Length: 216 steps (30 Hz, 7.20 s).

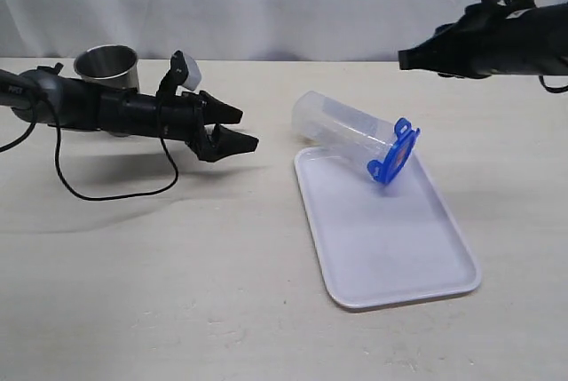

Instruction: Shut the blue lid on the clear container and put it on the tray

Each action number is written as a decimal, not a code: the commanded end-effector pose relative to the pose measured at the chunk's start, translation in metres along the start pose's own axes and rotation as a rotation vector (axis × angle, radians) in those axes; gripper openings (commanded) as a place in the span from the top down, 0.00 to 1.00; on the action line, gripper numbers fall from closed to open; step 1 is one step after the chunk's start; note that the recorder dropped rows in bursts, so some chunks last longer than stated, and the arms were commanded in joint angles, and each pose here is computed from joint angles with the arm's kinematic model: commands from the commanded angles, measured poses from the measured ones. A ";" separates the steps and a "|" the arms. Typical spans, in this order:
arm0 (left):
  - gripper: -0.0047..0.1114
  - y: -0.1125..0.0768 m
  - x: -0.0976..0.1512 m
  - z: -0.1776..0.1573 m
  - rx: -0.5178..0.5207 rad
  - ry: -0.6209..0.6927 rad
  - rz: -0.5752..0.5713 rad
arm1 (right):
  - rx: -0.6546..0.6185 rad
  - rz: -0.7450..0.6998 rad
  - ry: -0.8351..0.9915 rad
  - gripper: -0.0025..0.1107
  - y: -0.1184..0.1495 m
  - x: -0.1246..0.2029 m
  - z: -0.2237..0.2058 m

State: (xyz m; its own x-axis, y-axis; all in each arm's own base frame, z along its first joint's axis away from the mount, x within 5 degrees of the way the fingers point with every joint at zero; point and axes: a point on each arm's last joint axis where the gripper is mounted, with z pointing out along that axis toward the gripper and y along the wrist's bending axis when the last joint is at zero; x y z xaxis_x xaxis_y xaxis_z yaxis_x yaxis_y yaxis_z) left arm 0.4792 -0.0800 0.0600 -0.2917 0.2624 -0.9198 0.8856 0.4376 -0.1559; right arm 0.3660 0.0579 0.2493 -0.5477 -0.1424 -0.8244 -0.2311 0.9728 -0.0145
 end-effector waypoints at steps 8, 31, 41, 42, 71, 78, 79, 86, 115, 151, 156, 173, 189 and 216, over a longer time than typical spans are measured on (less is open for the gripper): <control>0.83 -0.021 -0.057 0.006 0.035 -0.059 0.123 | -0.057 0.121 0.219 0.63 -0.020 0.034 0.060; 0.96 -0.001 -0.110 0.041 -0.220 0.100 -0.388 | -0.266 0.240 0.164 0.94 -0.022 0.078 0.022; 0.96 0.003 -0.109 0.061 -0.434 0.038 -0.391 | -0.277 0.256 0.208 0.94 -0.019 0.095 0.024; 0.96 0.003 -0.107 0.063 -0.423 0.030 -0.425 | -0.284 0.258 0.206 0.94 -0.018 0.095 0.024; 0.96 -0.054 -0.071 0.098 0.025 0.354 -0.336 | -0.540 0.220 0.014 0.94 0.006 0.048 0.023; 0.96 -0.057 -0.070 0.098 0.048 0.367 -0.336 | -0.472 0.069 0.073 0.94 0.044 0.027 0.031; 0.96 -0.054 -0.070 0.095 0.043 0.363 -0.338 | -0.489 0.056 0.078 0.94 0.046 0.023 0.027; 0.96 -0.037 -0.085 0.063 0.073 0.303 -0.318 | -0.321 -0.067 -0.044 0.89 0.032 -0.008 -0.008; 0.77 -0.036 -0.086 0.035 0.234 0.327 -0.256 | -0.262 -0.334 0.194 0.72 0.059 0.018 0.042; 0.96 -0.053 -0.087 0.051 0.268 0.374 -0.217 | -0.267 -0.470 0.222 0.94 0.075 0.027 0.047; 0.96 -0.053 -0.087 0.051 0.268 0.374 -0.217 | -0.269 -0.470 0.219 0.94 0.075 0.025 0.044; 0.96 -0.053 -0.087 0.051 0.267 0.378 -0.214 | -0.209 -0.503 0.270 0.94 0.068 0.033 0.051; 0.96 -0.052 -0.085 0.051 0.264 0.394 -0.205 | -0.236 -0.494 0.370 0.94 0.069 0.056 0.068; 0.96 -0.052 -0.085 0.051 0.264 0.397 -0.203 | -0.256 -0.461 0.457 0.94 0.070 0.077 0.082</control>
State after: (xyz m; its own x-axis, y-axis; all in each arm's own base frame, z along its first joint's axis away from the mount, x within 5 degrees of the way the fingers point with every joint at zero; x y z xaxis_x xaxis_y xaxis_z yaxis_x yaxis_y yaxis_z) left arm 0.4756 -0.1683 0.1209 -0.5423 0.5281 -0.6535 0.8391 0.3009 -0.4531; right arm 0.3845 0.1320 0.1722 -0.5388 -0.6152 -0.5755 -0.6320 0.7469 -0.2068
